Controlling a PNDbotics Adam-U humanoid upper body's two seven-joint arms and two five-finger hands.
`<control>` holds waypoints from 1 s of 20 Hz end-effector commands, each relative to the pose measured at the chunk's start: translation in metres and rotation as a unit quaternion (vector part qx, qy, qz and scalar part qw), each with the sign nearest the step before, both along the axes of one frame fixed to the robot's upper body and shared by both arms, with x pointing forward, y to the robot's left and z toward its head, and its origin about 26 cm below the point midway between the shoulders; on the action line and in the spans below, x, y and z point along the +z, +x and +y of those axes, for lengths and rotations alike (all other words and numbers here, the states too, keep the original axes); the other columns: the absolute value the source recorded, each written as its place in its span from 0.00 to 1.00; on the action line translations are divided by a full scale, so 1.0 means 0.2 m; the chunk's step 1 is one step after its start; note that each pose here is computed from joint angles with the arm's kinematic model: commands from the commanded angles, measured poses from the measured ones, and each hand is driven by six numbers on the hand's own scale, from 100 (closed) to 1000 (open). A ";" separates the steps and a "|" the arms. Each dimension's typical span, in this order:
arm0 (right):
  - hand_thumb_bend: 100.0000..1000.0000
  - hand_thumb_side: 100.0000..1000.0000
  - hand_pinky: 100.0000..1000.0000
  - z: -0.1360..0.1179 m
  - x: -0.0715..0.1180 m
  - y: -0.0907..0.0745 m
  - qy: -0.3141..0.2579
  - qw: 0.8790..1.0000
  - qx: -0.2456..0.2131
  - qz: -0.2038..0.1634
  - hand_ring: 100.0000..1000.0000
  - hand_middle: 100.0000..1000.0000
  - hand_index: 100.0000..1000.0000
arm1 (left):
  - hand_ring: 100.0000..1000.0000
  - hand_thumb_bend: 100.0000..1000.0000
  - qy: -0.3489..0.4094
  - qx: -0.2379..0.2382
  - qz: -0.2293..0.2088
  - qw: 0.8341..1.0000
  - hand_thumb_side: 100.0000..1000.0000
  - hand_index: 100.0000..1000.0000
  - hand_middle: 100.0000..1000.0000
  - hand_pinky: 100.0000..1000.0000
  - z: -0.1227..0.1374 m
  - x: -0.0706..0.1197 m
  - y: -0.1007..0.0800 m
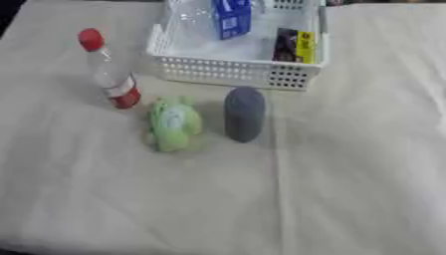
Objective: Pick up objects on the table and place them in the box.
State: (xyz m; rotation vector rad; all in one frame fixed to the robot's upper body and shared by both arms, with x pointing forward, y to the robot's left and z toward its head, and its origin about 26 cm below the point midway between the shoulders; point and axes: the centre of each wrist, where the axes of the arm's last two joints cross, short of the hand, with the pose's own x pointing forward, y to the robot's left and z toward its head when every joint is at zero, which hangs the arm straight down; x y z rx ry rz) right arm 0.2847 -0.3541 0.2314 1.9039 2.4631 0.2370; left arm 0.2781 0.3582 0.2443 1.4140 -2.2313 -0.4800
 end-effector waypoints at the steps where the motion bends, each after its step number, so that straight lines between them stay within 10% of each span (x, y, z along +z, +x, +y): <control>1: 0.00 1.00 0.90 -0.01 0.05 -0.02 -0.016 1.000 -0.001 -0.011 0.86 0.78 0.89 | 1.00 0.14 0.072 0.021 0.040 0.996 1.00 1.00 1.00 1.00 0.02 0.11 -0.02; 9: 0.00 1.00 0.90 0.00 0.05 -0.02 -0.017 1.000 0.001 -0.010 0.86 0.77 0.88 | 1.00 0.34 0.184 0.035 0.184 0.965 1.00 1.00 1.00 1.00 0.01 0.19 -0.03; 20: 0.00 1.00 0.90 0.00 0.06 -0.01 -0.016 1.000 0.005 -0.011 0.86 0.77 0.88 | 1.00 0.72 0.125 -0.030 0.344 0.930 1.00 1.00 1.00 1.00 0.01 0.14 -0.03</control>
